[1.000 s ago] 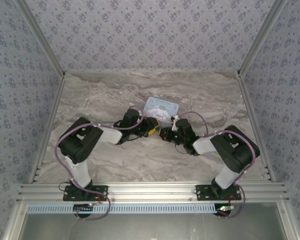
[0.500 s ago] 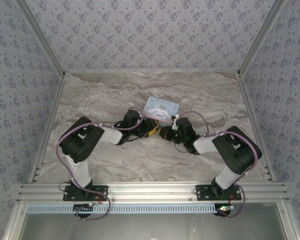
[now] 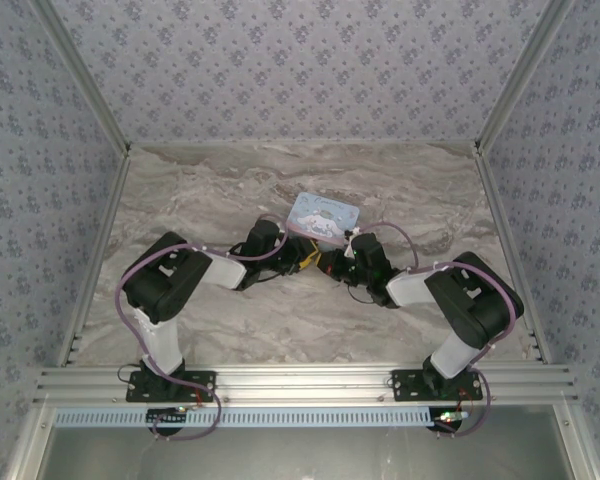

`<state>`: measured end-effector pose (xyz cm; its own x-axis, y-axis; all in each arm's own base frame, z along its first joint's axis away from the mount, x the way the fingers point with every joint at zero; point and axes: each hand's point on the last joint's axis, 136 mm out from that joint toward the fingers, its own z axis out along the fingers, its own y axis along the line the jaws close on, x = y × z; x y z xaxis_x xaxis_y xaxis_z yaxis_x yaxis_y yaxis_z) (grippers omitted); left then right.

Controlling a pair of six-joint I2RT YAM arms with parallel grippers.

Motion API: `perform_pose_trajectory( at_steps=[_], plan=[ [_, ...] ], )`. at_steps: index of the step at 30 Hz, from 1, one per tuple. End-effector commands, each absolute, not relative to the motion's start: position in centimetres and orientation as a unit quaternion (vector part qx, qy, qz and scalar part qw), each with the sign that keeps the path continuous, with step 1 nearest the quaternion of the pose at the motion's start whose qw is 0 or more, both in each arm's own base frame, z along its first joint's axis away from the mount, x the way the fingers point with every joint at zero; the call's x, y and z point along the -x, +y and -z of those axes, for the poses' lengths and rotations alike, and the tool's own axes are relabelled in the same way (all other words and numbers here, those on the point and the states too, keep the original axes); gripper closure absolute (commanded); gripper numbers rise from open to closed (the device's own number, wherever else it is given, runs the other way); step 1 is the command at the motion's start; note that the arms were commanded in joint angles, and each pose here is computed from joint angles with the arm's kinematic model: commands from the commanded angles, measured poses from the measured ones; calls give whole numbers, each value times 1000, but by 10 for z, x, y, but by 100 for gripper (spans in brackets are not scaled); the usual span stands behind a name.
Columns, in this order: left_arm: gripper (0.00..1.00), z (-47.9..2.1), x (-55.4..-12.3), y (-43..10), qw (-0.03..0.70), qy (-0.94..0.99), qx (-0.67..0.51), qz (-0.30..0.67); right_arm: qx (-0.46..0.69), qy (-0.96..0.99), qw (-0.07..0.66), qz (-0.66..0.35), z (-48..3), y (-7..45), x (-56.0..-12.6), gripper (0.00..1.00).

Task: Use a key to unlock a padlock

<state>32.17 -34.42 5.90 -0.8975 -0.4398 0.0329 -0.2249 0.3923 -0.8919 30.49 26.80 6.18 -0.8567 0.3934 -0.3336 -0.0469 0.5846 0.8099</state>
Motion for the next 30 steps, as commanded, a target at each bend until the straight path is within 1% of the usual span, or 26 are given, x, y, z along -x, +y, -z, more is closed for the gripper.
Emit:
perform_pose_trajectory(
  at_steps=[1, 7, 13, 18, 25, 30],
  plan=[
    [73, -54, -318, -348, 98, 829, 198, 514, -106, 832, 258, -479, -86, 276, -313, 100],
    [83, -56, -319, -347, 102, 828, 197, 515, -114, 829, 254, -486, -91, 276, -313, 100],
    [92, -60, -320, -347, 107, 828, 193, 515, -110, 837, 259, -469, -88, 269, -310, 90],
    [95, -64, -322, -349, 109, 827, 191, 517, -100, 851, 265, -443, -81, 260, -305, 76],
    [98, -70, -323, -350, 113, 826, 185, 520, -63, 884, 283, -367, -73, 236, -294, 58],
    [98, -75, -325, -349, 119, 827, 182, 519, -7, 887, 328, -326, -98, 222, -291, 42]
  ],
)
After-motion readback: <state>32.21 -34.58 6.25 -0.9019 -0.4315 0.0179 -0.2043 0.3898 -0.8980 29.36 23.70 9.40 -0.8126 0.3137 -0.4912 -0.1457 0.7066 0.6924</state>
